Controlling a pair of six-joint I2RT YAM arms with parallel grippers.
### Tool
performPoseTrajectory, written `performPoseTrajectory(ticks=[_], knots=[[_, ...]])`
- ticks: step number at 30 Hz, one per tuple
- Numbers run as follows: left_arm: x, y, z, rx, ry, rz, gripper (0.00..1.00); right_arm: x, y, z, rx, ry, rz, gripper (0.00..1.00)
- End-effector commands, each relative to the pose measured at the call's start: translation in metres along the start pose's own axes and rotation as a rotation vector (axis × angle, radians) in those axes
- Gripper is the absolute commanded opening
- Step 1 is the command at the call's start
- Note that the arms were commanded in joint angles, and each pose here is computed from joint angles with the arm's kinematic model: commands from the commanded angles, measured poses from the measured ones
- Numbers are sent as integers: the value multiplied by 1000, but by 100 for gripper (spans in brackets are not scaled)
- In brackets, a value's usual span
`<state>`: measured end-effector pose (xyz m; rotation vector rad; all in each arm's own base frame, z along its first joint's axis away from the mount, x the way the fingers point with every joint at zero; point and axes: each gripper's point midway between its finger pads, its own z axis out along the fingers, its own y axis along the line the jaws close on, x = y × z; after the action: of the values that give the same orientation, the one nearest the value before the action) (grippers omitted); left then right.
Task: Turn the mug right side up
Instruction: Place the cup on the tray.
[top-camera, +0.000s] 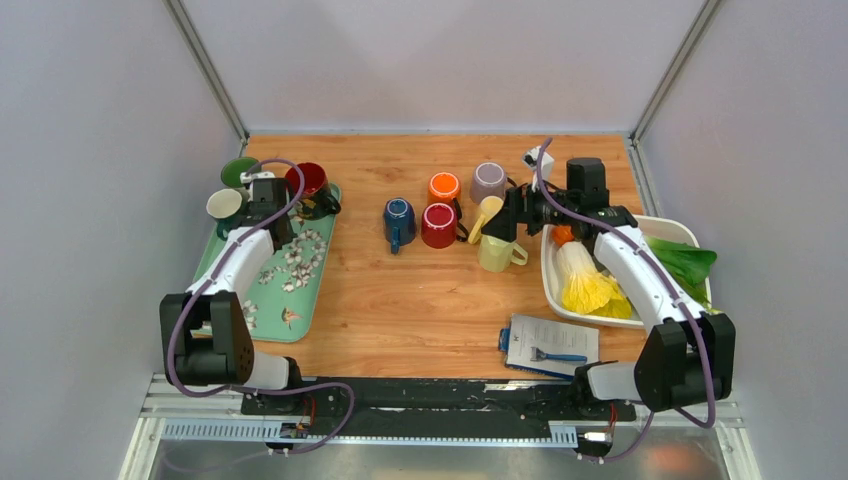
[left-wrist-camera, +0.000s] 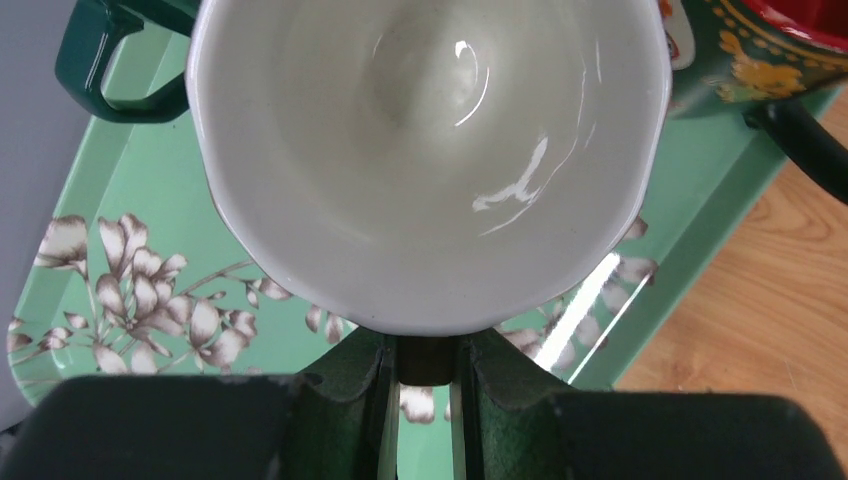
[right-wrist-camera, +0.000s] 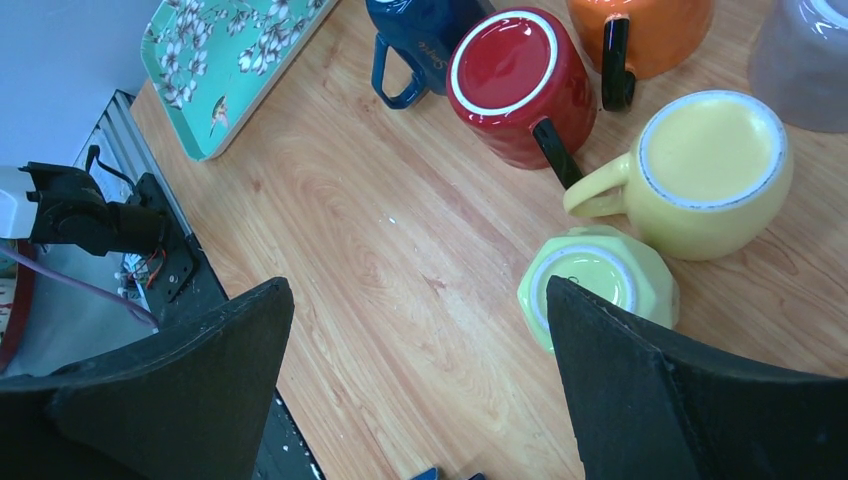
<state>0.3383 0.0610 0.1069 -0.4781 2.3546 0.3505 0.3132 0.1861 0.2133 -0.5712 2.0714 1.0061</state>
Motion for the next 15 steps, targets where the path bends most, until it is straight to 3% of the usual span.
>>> performPoseTrajectory(ticks=[1,15], knots=[[-46,5,10,-9,-141,-131,0,-16,2,-2,-8,-17,-40,100],[-43,7,37,-31,-134,-94,0,-9,-1,19,-1,80,-75,100]])
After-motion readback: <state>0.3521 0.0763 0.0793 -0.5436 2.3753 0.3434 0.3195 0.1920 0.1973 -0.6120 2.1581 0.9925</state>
